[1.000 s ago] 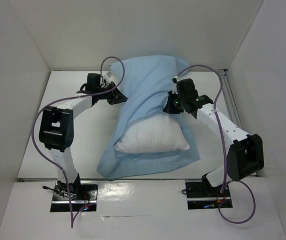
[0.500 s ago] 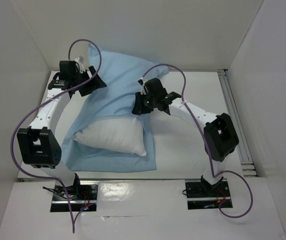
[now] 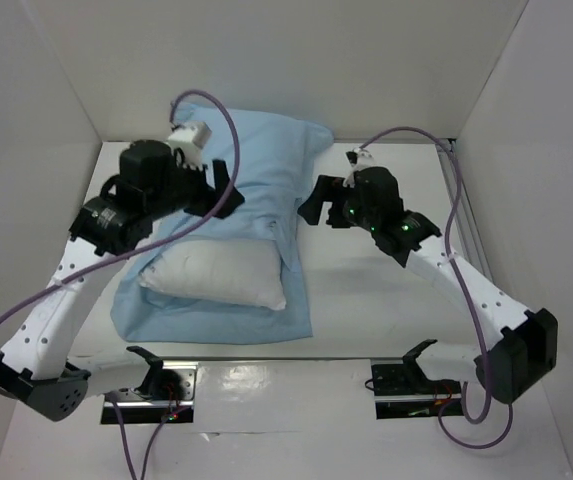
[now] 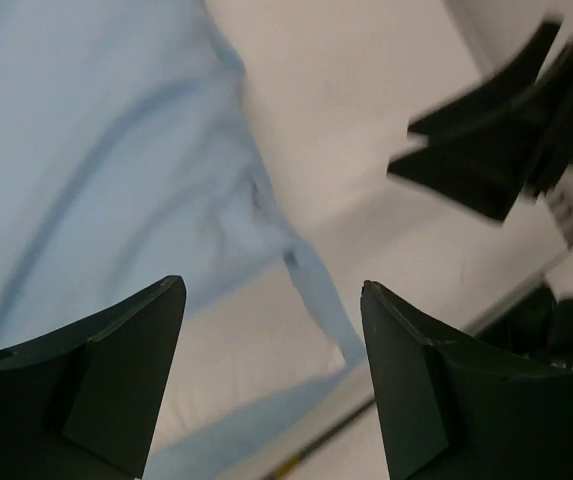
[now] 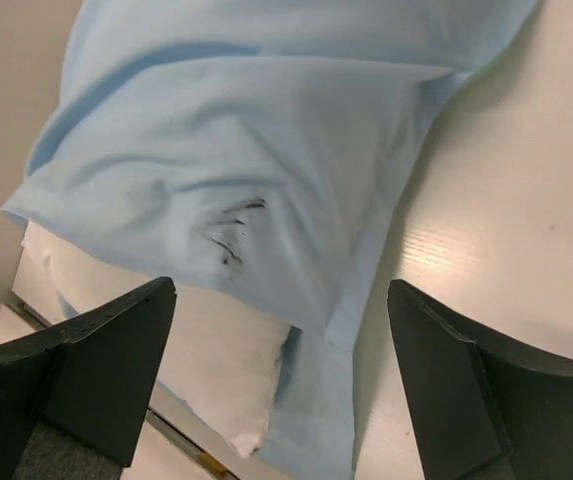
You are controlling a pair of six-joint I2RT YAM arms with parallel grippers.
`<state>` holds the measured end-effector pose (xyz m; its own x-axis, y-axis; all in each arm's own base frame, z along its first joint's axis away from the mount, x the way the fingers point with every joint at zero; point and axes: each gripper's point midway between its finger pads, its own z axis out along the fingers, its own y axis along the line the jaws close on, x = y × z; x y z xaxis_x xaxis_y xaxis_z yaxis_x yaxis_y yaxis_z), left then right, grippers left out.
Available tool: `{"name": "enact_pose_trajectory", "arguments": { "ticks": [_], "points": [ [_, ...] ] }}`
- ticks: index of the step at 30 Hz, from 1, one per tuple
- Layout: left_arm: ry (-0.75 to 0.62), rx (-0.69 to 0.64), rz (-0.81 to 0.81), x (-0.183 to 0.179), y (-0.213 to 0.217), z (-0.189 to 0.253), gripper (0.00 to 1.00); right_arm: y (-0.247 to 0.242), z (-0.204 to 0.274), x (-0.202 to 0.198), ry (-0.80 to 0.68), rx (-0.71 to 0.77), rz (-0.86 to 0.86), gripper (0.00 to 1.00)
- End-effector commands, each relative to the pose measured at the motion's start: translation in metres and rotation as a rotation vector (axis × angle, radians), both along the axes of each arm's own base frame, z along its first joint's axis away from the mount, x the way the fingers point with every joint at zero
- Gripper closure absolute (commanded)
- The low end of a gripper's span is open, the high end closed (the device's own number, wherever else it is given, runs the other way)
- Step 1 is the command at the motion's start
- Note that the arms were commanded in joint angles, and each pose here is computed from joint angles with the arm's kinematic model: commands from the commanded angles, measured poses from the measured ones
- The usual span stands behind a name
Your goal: Put the pillow into the pillowcase
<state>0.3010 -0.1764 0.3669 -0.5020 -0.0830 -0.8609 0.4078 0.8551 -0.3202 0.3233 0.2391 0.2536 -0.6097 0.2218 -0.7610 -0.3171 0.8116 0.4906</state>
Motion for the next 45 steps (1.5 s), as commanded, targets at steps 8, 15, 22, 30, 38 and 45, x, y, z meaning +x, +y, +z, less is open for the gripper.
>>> {"name": "enact_pose_trajectory", "arguments": {
  "ticks": [8,15,22,30,38,45],
  "points": [
    [0.317,0.265,-0.151,-0.098,-0.036,-0.152,0.01,-0.009,-0.124,-0.080,0.314,-0.089,0.148,0.00],
    [0.364,0.394,-0.025,-0.077,-0.030,-0.214,0.01,0.015,-0.163,-0.076,0.329,-0.131,0.196,0.00],
    [0.401,0.445,0.060,-0.050,-0.028,-0.253,0.49,0.040,-0.187,-0.054,0.333,-0.118,0.227,0.13],
    [0.328,0.232,0.129,0.004,-0.036,-0.194,1.00,0.047,-0.110,-0.040,0.170,-0.088,0.236,1.00],
    [0.198,0.148,0.121,0.052,-0.058,-0.113,1.00,0.019,0.032,-0.057,-0.071,0.002,0.186,1.00],
    [0.251,0.117,0.119,0.062,-0.100,-0.128,1.00,-0.017,0.032,-0.118,0.023,0.004,0.129,1.00]
  ]
}}
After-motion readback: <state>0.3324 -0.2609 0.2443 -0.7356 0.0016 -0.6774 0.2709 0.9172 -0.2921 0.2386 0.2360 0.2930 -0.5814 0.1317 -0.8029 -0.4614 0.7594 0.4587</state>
